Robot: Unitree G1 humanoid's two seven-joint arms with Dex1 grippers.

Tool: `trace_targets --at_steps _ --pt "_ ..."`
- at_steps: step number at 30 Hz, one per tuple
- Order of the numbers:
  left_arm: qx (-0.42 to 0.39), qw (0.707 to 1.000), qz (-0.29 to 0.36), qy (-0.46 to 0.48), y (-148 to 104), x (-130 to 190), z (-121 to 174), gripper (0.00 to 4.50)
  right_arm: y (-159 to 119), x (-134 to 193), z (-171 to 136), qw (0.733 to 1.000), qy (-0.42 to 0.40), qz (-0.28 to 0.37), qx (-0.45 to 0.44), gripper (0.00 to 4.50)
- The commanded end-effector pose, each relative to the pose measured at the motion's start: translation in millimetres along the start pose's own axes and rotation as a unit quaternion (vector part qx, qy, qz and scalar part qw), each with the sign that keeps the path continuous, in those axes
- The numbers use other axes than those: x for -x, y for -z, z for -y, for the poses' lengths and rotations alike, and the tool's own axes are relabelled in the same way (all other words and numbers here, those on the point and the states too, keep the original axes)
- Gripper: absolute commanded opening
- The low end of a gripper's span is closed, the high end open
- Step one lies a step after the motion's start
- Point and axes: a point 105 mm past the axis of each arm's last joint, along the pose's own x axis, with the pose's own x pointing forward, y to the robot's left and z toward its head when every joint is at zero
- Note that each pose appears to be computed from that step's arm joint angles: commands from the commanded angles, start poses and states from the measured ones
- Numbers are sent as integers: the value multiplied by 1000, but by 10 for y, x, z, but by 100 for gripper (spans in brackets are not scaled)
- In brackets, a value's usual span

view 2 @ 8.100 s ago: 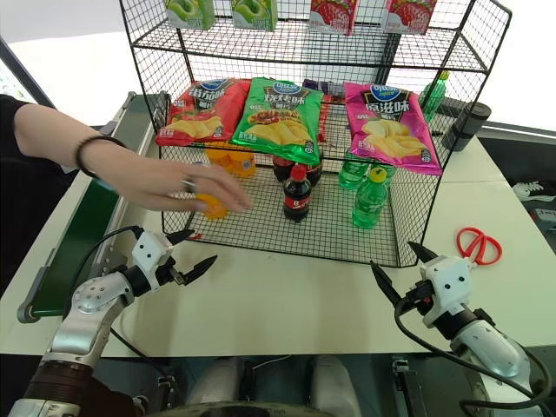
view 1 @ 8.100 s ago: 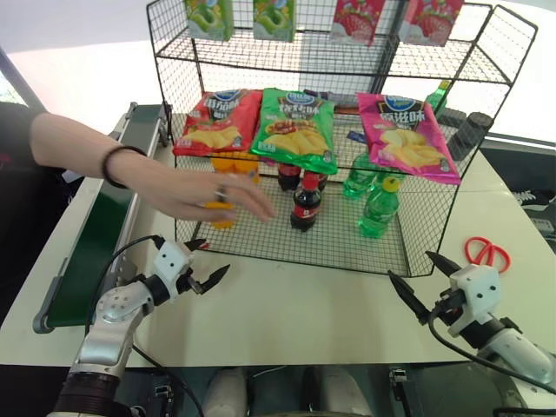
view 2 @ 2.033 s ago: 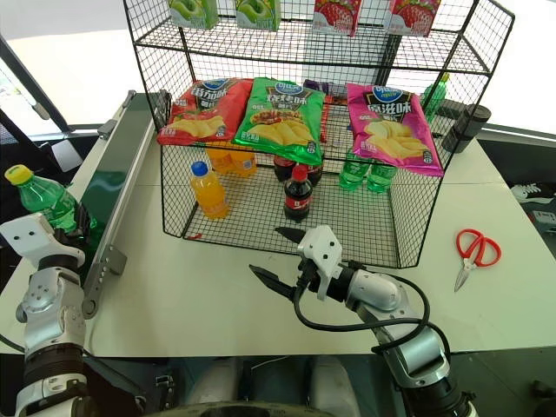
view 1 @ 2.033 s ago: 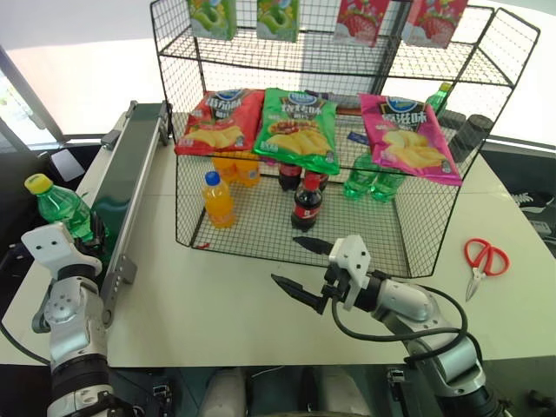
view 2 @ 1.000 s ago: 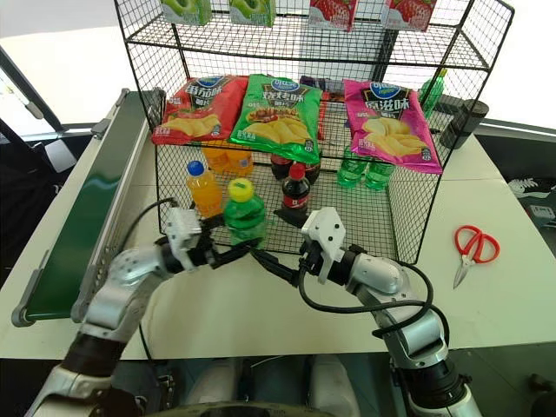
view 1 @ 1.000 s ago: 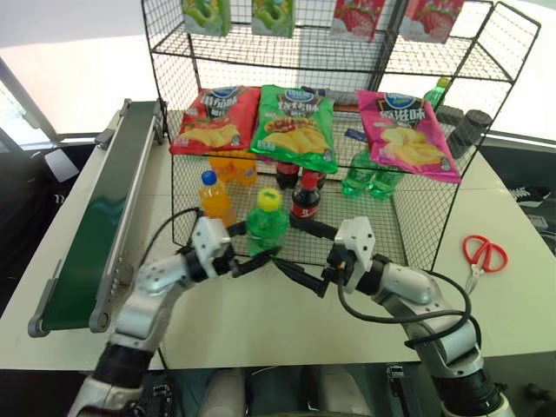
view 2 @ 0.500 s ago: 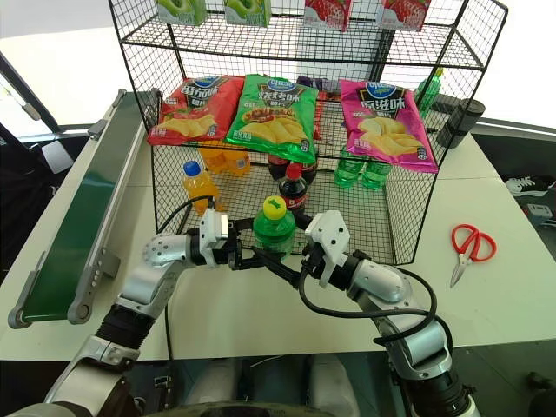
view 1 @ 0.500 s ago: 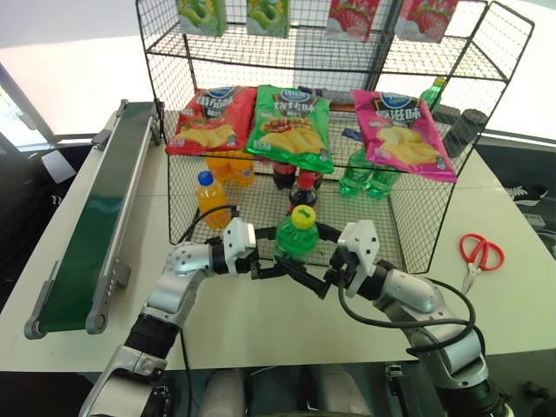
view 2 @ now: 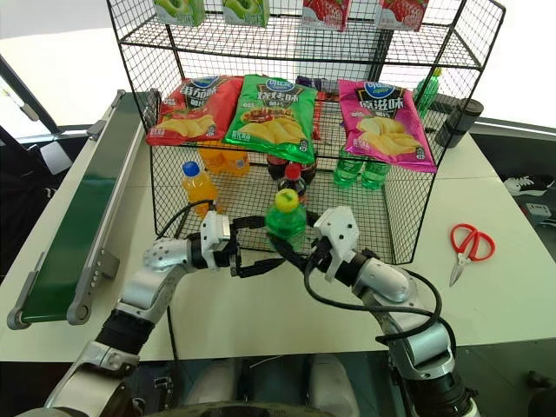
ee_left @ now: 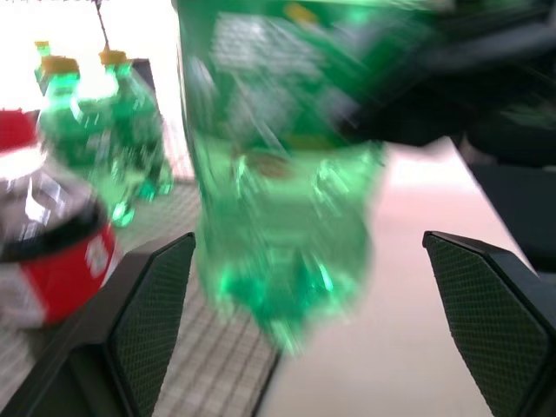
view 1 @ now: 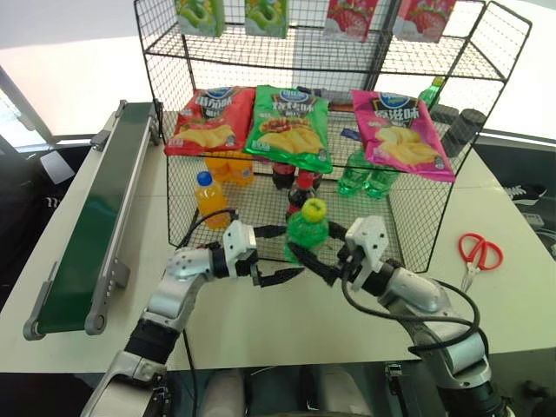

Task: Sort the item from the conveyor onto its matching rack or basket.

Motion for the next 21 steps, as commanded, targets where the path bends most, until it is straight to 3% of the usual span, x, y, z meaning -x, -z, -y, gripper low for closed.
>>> trace_targets --at_steps 1,6,12,21 --pt "-13 999 -1 -49 -45 124 -89 449 -56 178 393 993 107 14 40 299" --pt "-6 996 3 -91 -58 151 -103 449 181 362 679 979 199 -12 34 299" --pt "3 994 14 -105 -136 84 -81 449 398 348 959 962 274 -10 0 299" --pt "-1 996 12 -90 -164 14 -30 449 545 182 1268 951 308 -3 -23 299"
